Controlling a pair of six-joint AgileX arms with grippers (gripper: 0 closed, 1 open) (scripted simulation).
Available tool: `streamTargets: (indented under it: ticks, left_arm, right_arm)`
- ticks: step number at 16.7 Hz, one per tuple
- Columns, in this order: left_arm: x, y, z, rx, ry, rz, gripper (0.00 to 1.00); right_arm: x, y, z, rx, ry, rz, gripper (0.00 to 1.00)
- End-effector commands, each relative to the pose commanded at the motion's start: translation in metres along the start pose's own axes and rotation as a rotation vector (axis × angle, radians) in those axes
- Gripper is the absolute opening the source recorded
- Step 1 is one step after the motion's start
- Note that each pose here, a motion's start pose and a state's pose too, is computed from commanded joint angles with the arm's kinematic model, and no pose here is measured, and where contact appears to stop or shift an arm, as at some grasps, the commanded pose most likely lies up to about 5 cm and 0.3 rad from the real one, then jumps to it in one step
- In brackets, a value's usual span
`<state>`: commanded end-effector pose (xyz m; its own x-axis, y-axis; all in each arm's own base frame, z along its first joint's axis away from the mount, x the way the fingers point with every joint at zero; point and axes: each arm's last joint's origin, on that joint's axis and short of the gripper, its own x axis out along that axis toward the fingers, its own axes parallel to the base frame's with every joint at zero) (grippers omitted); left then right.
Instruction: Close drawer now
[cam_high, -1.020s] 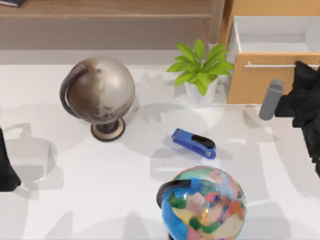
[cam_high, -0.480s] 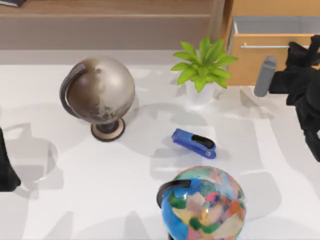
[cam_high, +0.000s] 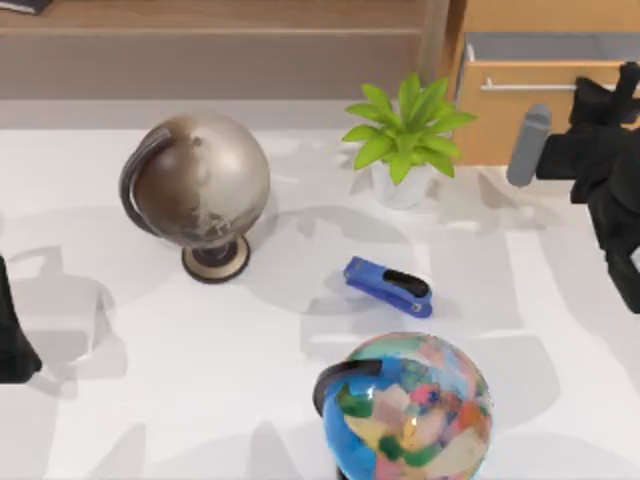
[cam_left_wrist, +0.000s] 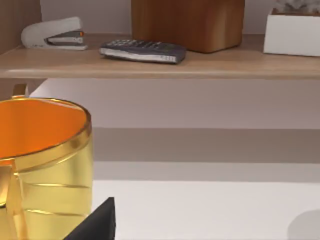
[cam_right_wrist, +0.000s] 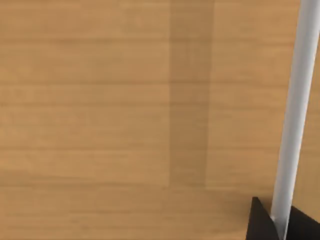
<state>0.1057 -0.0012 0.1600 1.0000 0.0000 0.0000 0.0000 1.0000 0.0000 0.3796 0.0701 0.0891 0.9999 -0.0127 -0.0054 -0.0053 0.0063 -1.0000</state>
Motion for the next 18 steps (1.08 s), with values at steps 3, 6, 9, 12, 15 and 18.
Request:
streamTargets:
  ticks: [3,6,9,12,15,18]
  left_arm:
    - [0.000,0.000,0.000,0.000,0.000,0.000,1.00]
    - [0.000,0.000,0.000,0.000,0.000,0.000,1.00]
    - [0.000,0.000,0.000,0.000,0.000,0.000,1.00]
    - [0.000,0.000,0.000,0.000,0.000,0.000,1.00]
    - [0.000,0.000,0.000,0.000,0.000,0.000,1.00]
    - [0.000,0.000,0.000,0.000,0.000,0.000,1.00]
  right_arm:
    - [0.017,-0.001,-0.002,-0.001,0.009,-0.004,0.00]
    - [0.039,-0.001,-0.002,-0.003,0.008,-0.003,0.00]
    - [0.056,0.000,0.000,-0.002,0.000,0.002,0.00]
    - [0.060,0.000,0.001,-0.001,-0.002,0.004,0.00]
    - [0.060,0.000,0.001,-0.001,-0.002,0.004,0.08]
    - [0.060,0.000,0.001,-0.001,-0.002,0.004,0.30]
